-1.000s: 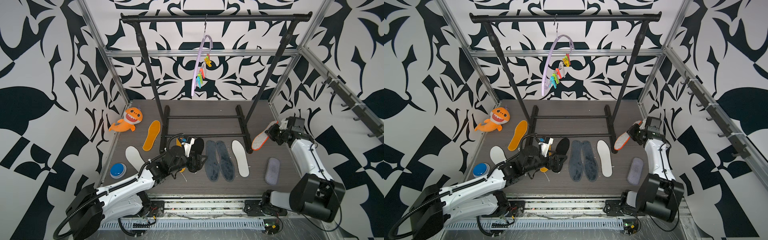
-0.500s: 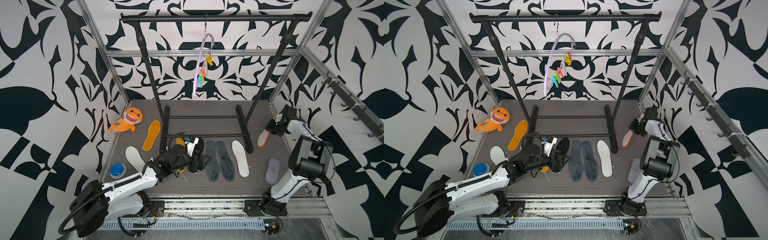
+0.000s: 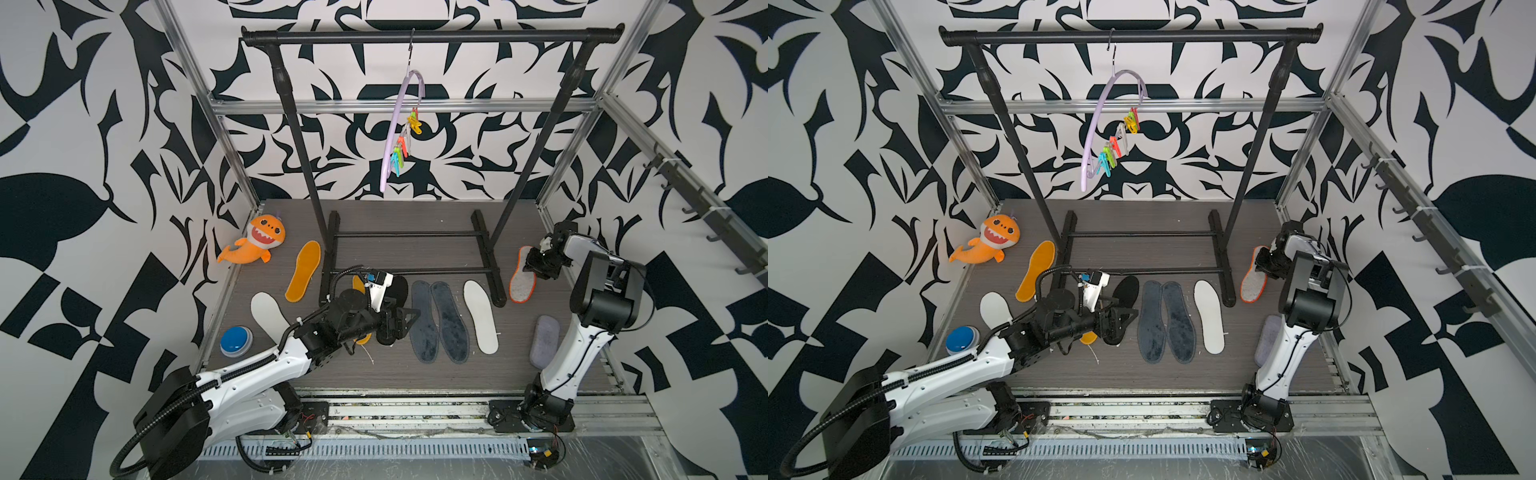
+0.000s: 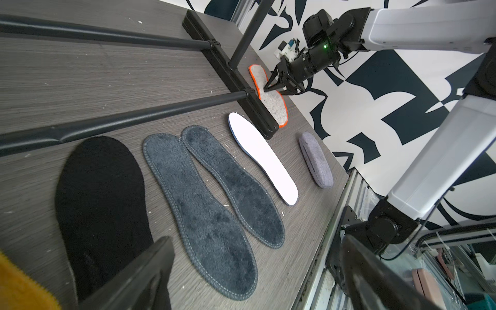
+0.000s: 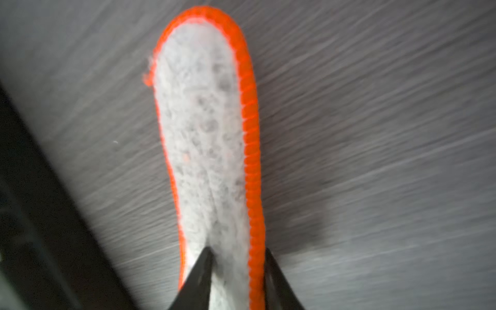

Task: Take the shoe insoles off the hanger
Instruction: Place the insole at the center of the board.

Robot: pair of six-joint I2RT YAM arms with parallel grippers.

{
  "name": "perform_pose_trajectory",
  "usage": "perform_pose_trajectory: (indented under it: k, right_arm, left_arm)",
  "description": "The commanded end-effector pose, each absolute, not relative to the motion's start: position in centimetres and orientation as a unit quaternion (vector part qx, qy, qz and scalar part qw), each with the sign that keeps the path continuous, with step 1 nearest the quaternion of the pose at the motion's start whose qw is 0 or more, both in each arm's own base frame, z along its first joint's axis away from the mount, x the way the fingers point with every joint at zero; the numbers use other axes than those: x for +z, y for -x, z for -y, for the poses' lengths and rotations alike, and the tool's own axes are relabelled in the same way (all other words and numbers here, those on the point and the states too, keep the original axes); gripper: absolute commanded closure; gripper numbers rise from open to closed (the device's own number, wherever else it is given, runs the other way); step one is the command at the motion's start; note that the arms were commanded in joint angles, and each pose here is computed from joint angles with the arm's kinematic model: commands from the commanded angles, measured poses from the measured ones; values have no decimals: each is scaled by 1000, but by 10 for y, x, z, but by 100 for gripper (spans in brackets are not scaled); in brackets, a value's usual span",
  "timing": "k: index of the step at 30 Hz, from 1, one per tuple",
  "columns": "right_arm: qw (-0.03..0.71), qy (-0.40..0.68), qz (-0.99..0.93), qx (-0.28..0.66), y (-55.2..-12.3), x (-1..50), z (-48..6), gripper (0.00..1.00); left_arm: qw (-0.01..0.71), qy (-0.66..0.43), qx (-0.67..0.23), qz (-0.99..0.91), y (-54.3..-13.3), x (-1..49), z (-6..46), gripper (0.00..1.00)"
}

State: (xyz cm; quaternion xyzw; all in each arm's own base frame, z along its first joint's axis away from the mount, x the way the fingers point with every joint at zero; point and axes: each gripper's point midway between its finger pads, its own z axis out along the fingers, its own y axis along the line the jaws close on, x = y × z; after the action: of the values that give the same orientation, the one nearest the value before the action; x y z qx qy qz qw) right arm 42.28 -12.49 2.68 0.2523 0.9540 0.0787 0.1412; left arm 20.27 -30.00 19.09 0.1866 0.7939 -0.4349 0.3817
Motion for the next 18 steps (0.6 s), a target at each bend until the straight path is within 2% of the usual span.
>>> perform_pose_trajectory:
  k: [1, 5, 7, 8, 11, 15, 18]
  right_arm:
    - [154, -261, -952, 36, -420, 48, 138, 55]
    - [183, -271, -945, 26, -420, 70, 142, 47]
    - [203, -278, -939, 25, -419, 83, 142, 18]
    - [214, -281, -935, 20, -418, 91, 144, 10]
    - [256, -291, -922, 15, -412, 118, 144, 4]
    - [326, -309, -893, 12, -396, 160, 141, 2]
    - [378, -325, -867, 2, -376, 191, 140, 1]
  left_arm:
    - [395, -177, -417, -800, -206, 190, 290, 1]
    - [416, -174, -397, -799, -211, 197, 282, 1]
    - [431, -170, -386, -798, -214, 202, 276, 1]
    - [440, -170, -382, -794, -214, 207, 273, 1]
    - [473, -157, -355, -791, -218, 216, 255, 1]
    - [518, -113, -302, -792, -227, 224, 222, 1]
    - [533, -119, -266, -794, -226, 232, 207, 1]
